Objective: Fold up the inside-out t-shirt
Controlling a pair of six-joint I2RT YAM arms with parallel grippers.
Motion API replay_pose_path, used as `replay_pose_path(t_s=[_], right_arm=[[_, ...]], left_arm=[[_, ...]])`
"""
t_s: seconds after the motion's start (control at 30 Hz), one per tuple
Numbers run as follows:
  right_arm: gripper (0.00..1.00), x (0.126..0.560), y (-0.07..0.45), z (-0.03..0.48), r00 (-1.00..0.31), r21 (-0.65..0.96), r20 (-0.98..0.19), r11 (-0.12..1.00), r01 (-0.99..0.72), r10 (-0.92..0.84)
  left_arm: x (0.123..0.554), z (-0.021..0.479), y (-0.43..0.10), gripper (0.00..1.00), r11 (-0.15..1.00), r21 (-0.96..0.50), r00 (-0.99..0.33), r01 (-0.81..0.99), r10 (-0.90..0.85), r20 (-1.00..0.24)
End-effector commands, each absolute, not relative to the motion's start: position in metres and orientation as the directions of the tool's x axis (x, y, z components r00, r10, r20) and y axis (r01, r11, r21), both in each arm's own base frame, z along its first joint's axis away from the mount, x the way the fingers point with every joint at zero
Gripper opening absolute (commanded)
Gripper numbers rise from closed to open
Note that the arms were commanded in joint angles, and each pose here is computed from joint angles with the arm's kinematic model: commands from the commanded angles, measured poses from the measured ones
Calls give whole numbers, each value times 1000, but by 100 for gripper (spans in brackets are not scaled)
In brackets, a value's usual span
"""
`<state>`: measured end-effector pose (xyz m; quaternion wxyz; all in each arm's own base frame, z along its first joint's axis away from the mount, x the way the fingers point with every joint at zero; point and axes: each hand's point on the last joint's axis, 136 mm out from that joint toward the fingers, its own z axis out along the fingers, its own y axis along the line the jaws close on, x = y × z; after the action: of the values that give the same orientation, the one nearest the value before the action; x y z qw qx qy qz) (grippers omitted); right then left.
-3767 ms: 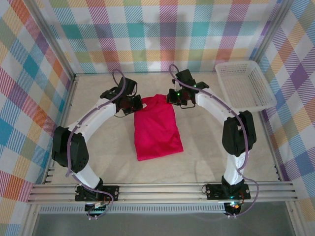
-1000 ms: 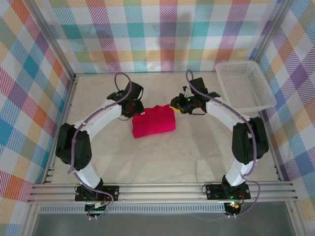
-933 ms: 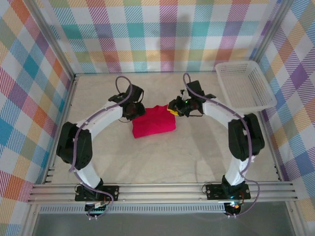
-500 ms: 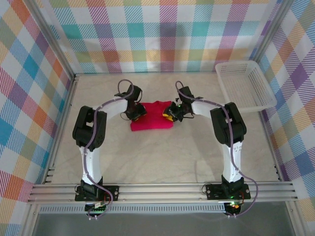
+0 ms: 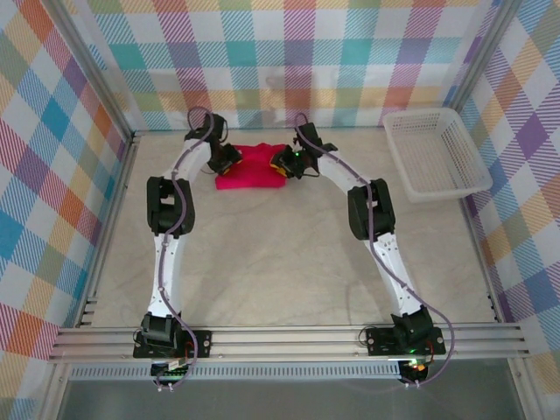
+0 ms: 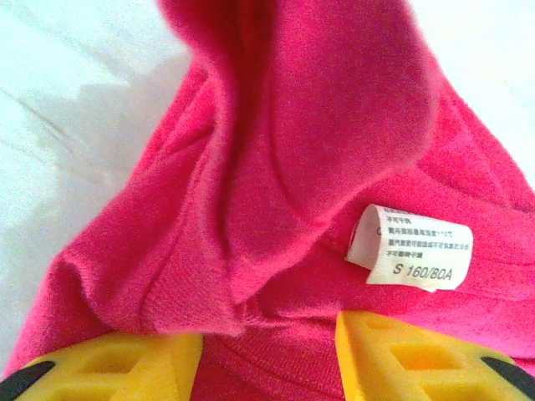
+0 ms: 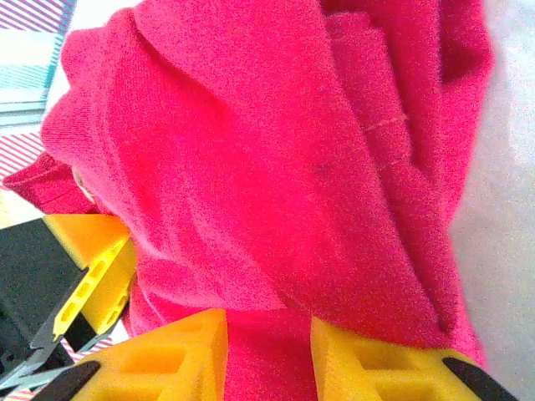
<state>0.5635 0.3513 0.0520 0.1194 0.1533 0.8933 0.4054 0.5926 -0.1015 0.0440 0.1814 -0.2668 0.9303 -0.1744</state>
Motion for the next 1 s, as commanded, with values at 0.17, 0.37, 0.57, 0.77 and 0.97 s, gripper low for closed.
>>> replay_pose_path(t_s=[0.17,0.37,0.57,0.77,0.97], right_arm=[[39,557,348,78,-942,752,-103,645,137,321],[61,536,342,163,-947,773,-257,629,-80,195],[77,482,306,226,-888,648,-457,703,-294,50],[93,434,213,245,-682,316,-731,902,-294,34],[100,381,120,233,-383,-46,-918,986,-162,-106]], left_arm=[[571,44,-78,59,834,-344,-831,-431,-515,-207],[549,127,-81,76,849,-398,-815,-348,-483,-319],[493,208,-81,100,898,-358,-746,-257,-419,-517],[434,246,-103,100,937,-344,-667,-58,-293,-685],[395,219,-76,100,978,-189,-599,-84,-201,-775]])
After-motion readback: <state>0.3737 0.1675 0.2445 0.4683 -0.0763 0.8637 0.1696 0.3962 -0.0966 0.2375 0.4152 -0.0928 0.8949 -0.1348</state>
